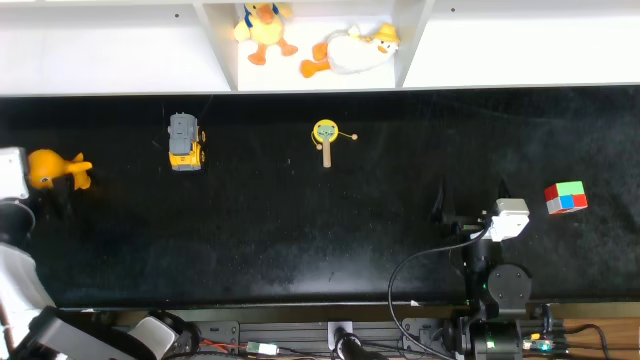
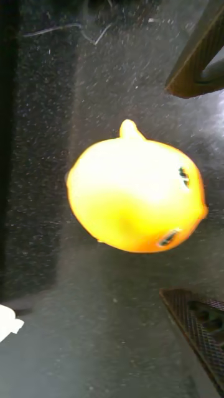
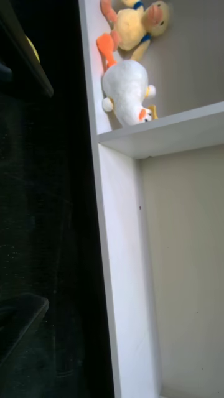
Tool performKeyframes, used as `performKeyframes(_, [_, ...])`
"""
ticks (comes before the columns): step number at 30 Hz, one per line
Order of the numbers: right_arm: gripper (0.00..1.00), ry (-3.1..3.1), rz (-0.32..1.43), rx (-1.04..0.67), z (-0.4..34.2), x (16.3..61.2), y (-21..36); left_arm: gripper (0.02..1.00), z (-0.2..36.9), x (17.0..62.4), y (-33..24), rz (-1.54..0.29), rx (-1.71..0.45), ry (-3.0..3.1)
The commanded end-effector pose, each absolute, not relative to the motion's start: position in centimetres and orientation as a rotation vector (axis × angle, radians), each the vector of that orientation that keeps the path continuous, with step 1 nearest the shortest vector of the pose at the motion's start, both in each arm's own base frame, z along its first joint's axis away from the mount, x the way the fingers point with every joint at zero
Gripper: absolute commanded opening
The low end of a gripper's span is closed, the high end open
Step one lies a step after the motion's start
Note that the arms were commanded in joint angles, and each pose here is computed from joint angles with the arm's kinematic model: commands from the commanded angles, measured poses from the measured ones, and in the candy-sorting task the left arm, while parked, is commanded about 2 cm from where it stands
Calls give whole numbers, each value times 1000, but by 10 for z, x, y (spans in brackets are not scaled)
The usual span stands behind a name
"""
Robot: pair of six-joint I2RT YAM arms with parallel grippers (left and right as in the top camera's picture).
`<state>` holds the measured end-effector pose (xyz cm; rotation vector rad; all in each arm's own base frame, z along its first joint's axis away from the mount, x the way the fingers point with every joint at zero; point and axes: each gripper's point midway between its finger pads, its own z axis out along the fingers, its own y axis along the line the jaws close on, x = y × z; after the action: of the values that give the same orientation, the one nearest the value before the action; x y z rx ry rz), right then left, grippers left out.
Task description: Store Toys
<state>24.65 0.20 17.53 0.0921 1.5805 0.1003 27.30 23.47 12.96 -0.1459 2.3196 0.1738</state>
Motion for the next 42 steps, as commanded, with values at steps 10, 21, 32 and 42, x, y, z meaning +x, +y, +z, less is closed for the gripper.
performKeyframes(10, [993, 1581, 104, 94, 172, 247, 2, 967, 120, 283, 253, 259, -163, 2348])
performKeyframes(21, [996, 1581, 104, 94, 172, 247, 2, 939, 111, 291, 252, 242, -149, 2353])
performKeyframes(32, [996, 1581, 104, 94, 172, 247, 2, 360, 114, 296, 251, 218, -155, 2326])
performKeyframes(42, [996, 1581, 104, 94, 172, 247, 2, 150, 160, 291, 244, 230, -267, 2221])
